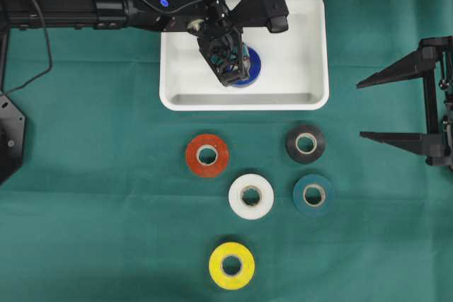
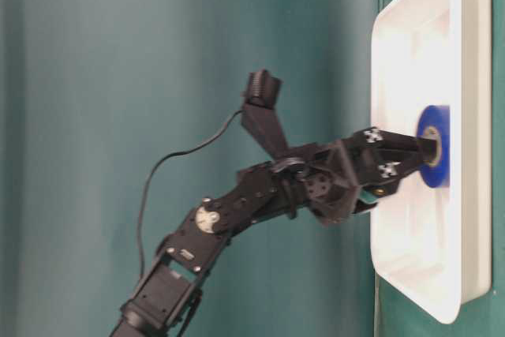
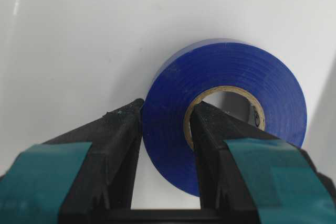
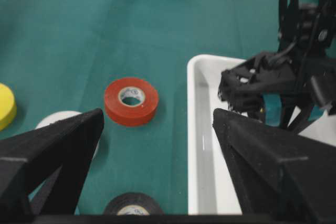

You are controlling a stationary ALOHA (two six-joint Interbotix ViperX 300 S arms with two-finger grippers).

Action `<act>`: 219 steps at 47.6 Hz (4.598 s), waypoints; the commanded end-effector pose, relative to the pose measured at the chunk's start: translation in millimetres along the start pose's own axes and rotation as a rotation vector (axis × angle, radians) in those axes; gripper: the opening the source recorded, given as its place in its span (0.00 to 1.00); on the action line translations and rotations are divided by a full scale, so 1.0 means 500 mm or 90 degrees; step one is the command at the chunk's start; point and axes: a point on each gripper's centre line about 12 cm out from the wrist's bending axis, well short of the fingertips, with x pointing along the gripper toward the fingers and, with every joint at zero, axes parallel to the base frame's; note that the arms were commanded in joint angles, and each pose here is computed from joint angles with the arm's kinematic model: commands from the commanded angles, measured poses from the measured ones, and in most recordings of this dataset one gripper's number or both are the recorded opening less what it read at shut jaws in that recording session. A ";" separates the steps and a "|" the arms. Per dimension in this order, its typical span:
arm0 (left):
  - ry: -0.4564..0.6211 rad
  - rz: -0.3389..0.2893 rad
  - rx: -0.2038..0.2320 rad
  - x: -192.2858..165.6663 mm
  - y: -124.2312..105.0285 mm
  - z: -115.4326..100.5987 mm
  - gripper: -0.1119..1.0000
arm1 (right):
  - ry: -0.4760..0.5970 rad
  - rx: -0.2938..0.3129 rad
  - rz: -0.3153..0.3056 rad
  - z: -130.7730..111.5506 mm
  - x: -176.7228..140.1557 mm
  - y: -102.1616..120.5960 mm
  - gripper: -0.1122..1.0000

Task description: Pick up the tape from a random location and place it into the white case.

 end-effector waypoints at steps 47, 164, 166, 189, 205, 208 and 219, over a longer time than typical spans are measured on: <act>-0.114 0.012 -0.006 -0.162 0.015 0.037 0.95 | -0.017 -0.002 -0.001 0.023 0.000 -0.001 0.93; -0.480 -0.077 0.094 -0.531 -0.124 -0.269 0.95 | -0.038 -0.008 -0.002 0.051 -0.010 -0.001 0.93; -0.480 -0.078 0.093 -0.526 -0.122 -0.283 0.95 | -0.037 -0.008 -0.002 0.050 -0.010 -0.001 0.93; -0.499 -0.087 0.091 -0.495 -0.120 -0.355 0.95 | -0.031 -0.008 -0.001 0.044 -0.008 0.000 0.93; -0.500 -0.087 0.090 -0.495 -0.121 -0.354 0.95 | -0.030 -0.002 0.003 0.043 -0.008 0.002 0.93; -0.500 -0.087 0.090 -0.495 -0.121 -0.354 0.95 | -0.029 -0.003 0.007 0.043 -0.007 0.005 0.93; -0.497 -0.087 0.091 -0.494 -0.121 -0.355 0.95 | -0.004 -0.014 0.067 0.032 -0.007 0.048 0.93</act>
